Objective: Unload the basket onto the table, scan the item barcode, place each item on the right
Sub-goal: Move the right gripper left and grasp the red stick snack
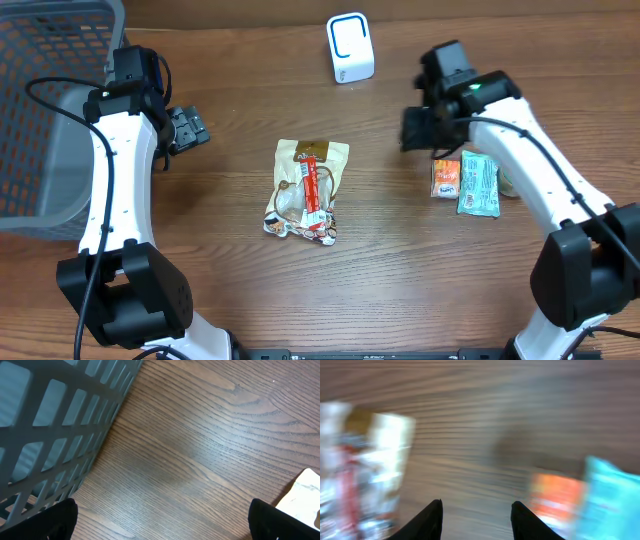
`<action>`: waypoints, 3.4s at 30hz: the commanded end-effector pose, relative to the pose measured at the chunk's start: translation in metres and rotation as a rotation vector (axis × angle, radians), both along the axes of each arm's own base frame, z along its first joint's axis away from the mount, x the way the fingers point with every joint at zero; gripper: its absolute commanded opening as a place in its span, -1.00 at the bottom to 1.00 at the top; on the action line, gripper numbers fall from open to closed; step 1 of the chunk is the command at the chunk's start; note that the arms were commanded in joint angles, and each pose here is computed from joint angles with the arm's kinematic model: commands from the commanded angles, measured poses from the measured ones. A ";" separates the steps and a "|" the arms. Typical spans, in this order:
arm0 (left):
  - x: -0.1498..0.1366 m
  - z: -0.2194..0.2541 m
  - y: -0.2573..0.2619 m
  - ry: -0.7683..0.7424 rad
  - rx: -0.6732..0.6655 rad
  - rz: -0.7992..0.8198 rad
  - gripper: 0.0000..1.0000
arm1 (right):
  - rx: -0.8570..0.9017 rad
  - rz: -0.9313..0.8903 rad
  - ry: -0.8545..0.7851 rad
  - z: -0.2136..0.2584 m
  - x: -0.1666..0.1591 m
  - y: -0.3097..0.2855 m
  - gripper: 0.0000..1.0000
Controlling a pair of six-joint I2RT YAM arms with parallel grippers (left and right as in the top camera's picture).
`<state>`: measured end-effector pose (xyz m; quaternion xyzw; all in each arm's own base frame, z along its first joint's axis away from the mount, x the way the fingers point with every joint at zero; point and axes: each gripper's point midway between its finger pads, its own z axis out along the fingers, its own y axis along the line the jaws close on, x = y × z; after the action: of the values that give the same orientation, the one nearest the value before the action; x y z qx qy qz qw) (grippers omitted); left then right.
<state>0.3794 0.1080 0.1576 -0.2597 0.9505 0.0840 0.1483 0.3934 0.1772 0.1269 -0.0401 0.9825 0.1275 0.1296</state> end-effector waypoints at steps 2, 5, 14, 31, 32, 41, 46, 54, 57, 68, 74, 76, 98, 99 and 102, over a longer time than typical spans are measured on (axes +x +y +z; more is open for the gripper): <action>0.003 0.015 -0.003 -0.037 0.009 -0.025 0.99 | 0.230 0.208 0.081 0.014 -0.046 0.083 -0.11; 0.003 0.015 -0.003 -0.037 0.009 -0.025 1.00 | 0.216 0.266 0.118 0.003 -0.071 0.105 -0.10; 0.003 0.015 -0.003 -0.037 0.009 -0.025 1.00 | 0.158 0.254 0.035 -0.042 -0.104 0.158 -0.10; 0.003 0.015 -0.003 -0.037 0.009 -0.025 1.00 | 0.057 0.279 -0.053 -0.070 -0.111 0.174 -0.09; 0.003 0.015 -0.003 -0.037 0.009 -0.025 1.00 | 0.046 0.278 -0.048 -0.075 -0.111 0.173 -0.09; 0.003 0.015 -0.003 -0.037 0.009 -0.025 1.00 | 0.033 0.292 0.012 -0.100 -0.118 0.175 -0.25; 0.003 0.015 -0.003 -0.037 0.009 -0.025 1.00 | 0.024 0.292 0.022 -0.101 -0.120 0.173 -0.88; 0.003 0.015 -0.003 -0.037 0.009 -0.025 1.00 | 0.060 0.278 -0.042 -0.052 -0.106 0.163 -0.93; 0.003 0.015 -0.003 -0.037 0.009 -0.025 0.99 | 0.059 0.313 -0.081 -0.031 -0.102 0.152 -0.93; 0.003 0.015 -0.003 -0.037 0.009 -0.025 0.99 | -0.003 0.286 -0.009 -0.037 -0.107 0.124 -0.93; 0.003 0.015 -0.003 -0.037 0.009 -0.025 1.00 | -0.086 0.110 -0.018 -0.041 -0.097 0.102 -0.93; 0.003 0.015 -0.003 -0.037 0.009 -0.025 0.99 | -0.104 0.014 -0.015 -0.045 -0.094 0.095 -0.93; 0.003 0.015 -0.003 -0.037 0.009 -0.025 1.00 | -0.065 -0.066 -0.014 -0.087 -0.104 0.094 -0.93; 0.003 0.015 -0.003 -0.037 0.009 -0.025 1.00 | -0.065 -0.066 -0.014 -0.087 -0.104 0.094 -0.93; 0.003 0.015 -0.003 -0.037 0.009 -0.025 1.00 | -0.063 -0.067 -0.016 -0.086 -0.103 0.094 -0.93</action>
<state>0.3793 0.1080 0.1576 -0.2597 0.9506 0.0840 0.1481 0.2882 0.2720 0.0367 -0.0140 0.9871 0.0939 0.1288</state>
